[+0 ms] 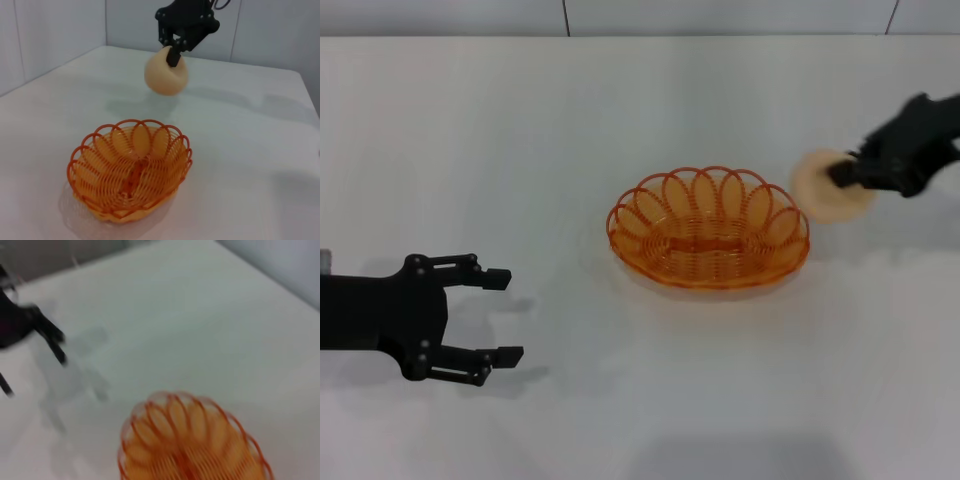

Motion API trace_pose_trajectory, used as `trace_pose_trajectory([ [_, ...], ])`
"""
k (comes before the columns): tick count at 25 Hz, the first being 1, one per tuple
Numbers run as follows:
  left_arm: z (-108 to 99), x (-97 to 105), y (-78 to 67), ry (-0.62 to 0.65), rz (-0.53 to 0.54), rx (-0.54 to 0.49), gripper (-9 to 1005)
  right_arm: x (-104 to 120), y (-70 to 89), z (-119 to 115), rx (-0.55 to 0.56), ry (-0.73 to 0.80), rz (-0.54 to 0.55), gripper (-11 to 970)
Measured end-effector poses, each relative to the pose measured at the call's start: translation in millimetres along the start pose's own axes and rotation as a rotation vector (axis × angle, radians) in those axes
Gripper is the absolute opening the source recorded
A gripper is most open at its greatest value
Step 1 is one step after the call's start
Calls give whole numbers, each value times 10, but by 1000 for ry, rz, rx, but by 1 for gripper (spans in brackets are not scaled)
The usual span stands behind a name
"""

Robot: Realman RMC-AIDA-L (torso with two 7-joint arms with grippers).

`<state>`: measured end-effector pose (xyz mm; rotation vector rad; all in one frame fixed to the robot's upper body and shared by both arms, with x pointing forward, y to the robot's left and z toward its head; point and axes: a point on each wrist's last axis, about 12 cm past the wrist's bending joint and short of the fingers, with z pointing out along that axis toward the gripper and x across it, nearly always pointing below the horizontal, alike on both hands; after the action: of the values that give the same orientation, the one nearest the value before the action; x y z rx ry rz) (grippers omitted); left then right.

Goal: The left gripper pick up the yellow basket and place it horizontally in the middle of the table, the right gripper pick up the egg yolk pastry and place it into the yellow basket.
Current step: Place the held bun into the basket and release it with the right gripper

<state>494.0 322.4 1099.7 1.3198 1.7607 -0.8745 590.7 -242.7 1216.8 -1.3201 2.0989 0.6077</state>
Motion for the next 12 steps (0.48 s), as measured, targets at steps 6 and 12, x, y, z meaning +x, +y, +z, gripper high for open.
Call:
trace_pose_trajectory([
  [6,3,-7,3,-1,6,1,866,-162,32,274,-63,-166,-24,38],
  [12,-7,-9,1,-6,22,-2,866,-134,82,573,-108,-193,-40,37],
])
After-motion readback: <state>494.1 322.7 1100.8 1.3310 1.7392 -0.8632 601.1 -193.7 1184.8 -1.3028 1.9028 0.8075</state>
